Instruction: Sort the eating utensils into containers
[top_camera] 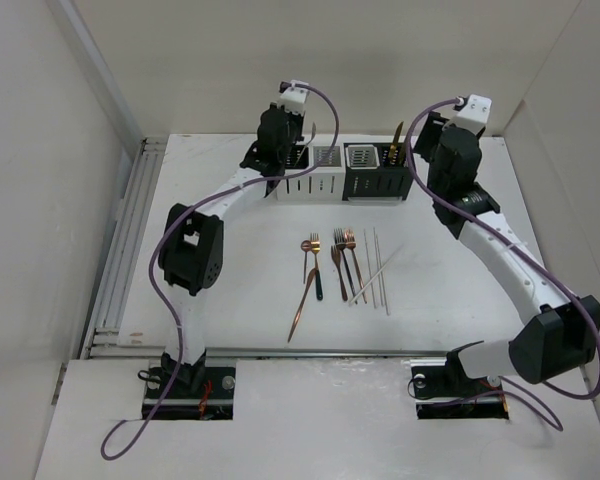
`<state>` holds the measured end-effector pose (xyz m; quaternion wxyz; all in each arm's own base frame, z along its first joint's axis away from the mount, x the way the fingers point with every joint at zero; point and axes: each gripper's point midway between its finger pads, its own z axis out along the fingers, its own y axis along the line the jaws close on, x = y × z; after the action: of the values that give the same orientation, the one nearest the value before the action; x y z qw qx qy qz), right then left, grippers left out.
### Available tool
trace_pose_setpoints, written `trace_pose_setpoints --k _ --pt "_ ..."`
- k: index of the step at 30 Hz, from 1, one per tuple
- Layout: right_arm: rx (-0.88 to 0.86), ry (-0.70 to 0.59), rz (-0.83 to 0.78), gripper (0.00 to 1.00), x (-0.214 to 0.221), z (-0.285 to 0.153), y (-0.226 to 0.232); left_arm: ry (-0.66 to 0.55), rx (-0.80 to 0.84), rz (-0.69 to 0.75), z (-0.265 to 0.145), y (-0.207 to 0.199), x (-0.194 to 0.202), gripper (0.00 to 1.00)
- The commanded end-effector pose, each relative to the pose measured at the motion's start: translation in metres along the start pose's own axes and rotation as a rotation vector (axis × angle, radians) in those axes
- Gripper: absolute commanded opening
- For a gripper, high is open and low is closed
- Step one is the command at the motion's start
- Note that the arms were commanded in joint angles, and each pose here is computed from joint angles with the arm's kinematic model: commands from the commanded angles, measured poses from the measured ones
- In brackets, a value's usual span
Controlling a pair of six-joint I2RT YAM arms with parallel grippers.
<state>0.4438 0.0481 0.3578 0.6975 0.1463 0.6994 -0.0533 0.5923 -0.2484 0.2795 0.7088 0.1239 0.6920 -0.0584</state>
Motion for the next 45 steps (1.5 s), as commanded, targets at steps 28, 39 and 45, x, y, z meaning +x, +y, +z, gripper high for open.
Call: trace_pose_setpoints --k 28,39,45 --pt "0.119 0.862 0.162 0.48 0.231 -0.164 -0.002 0.335 -0.069 -0.076 -0.081 0.028 0.006 0.6" --pt "0.17 0.968 0.109 0.52 0.284 -0.141 -0.009 0.593 -0.007 -0.074 -0.194 0.017 0.083 0.61" --pt "0.178 1.01 0.099 0.52 0.306 -0.122 -0.012 0.607 -0.017 -0.067 -0.21 0.021 0.095 0.62"
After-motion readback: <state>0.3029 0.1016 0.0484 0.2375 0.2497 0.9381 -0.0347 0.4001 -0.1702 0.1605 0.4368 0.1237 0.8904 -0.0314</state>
